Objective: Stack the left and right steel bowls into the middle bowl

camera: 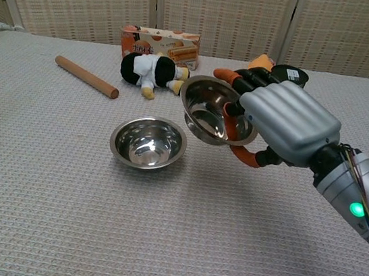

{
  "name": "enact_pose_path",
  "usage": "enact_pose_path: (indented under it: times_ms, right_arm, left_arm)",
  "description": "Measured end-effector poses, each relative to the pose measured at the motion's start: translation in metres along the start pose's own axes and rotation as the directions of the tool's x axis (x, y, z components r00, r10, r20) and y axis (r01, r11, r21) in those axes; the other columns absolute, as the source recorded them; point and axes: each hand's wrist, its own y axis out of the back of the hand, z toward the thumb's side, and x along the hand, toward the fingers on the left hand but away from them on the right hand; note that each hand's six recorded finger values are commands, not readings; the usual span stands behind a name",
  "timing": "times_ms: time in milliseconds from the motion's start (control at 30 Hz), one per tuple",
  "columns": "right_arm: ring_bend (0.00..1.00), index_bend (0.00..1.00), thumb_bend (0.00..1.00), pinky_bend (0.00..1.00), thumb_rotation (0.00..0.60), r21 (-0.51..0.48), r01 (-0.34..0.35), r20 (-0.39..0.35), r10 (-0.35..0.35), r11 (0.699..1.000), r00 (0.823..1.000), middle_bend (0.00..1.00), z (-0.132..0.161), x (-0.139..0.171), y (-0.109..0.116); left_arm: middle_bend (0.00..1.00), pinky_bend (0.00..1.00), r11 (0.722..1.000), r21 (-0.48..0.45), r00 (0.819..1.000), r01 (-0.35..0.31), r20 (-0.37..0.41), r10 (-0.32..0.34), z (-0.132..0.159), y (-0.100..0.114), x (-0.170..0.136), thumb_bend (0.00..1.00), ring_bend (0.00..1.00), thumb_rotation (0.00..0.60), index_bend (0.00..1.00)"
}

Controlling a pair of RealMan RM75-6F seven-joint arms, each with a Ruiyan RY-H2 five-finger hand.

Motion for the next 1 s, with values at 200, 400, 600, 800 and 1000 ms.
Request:
enact_pose_path:
  times_ms: [200, 400, 600, 800, 1000]
  right_arm:
    - [0.0, 0.67, 0.36, 0.0, 0.6, -0.038, 0.011, -0.083, -0.015, 0.999, 0.996, 0.0, 0.045, -0.035, 0.008]
    - [0.0, 0.66, 0.36, 0.0, 0.6, -0.057, -0.026, -0.114, 0.02, 0.998, 0.993, 0.01, 0.077, -0.059, -0.005]
    - [0.0, 0.38, 0.36, 0.0, 0.6, -0.064, -0.057, -0.114, 0.049, 0.996, 0.992, 0.01, 0.086, -0.067, -0.017]
    - [0.0, 0.0, 0.32, 0.0, 0.6, -0.057, -0.15, -0.099, 0.144, 0.987, 0.985, 0.0, 0.084, -0.069, -0.043]
    - [0.0, 0.0, 0.18, 0.0, 0.6, -0.089, -0.215, -0.109, 0.205, 0.973, 0.973, 0.0, 0.075, -0.057, -0.035]
  left_arm:
    - [0.0, 0.11, 1.0, -0.015, 1.0, -0.009, -0.013, 0.009, -0.005, 0.006, -0.001, 0.48, 0.0, 0.6, 0.0]
    - [0.0, 0.11, 1.0, -0.025, 1.0, -0.007, -0.011, 0.007, -0.007, 0.008, -0.003, 0.48, 0.0, 0.6, 0.0]
    - [0.0, 0.11, 0.999, -0.035, 1.0, -0.013, -0.019, 0.012, -0.01, 0.011, -0.004, 0.48, 0.0, 0.6, 0.0]
    - [0.0, 0.11, 0.999, -0.044, 1.0, -0.009, -0.026, 0.008, -0.014, 0.012, -0.004, 0.48, 0.0, 0.6, 0.0]
    - [0.0, 0.11, 0.999, -0.044, 1.0, -0.012, -0.025, 0.011, -0.014, 0.014, -0.005, 0.48, 0.0, 0.6, 0.0]
